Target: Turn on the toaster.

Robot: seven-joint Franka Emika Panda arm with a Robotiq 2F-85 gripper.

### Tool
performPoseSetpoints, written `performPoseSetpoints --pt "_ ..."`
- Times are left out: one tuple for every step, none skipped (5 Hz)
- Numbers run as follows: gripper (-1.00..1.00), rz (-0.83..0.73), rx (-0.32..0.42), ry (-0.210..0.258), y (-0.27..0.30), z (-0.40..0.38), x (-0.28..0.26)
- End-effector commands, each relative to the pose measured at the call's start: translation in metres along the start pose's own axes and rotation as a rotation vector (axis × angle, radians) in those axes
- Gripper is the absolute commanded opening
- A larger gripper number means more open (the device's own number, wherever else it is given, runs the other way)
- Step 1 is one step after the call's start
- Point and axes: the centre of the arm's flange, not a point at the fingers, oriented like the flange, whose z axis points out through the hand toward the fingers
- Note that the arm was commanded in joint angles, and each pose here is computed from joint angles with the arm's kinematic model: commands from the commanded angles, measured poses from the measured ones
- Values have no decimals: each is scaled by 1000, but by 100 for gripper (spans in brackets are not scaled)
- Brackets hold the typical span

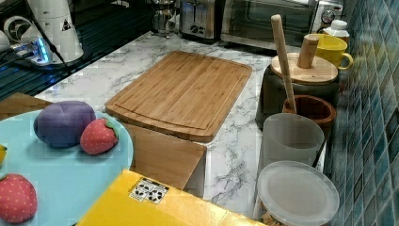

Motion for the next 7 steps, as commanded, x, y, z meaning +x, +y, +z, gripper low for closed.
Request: performPoseSetpoints --pt "-100 -215 30 -55 -69 3 -92" --pt "-100 -242 46 -77 -78 19 -103" --pt "-100 -278 49 -74 -88 27 -120" --pt "-100 -306 17 -122 -97 47 -135" --pt "-100 -333 -4 -145 -101 65 -152" --pt "-100 -353 8 -150 -104 75 -166" --pt "-100 -385 47 -145 -105 75 -175"
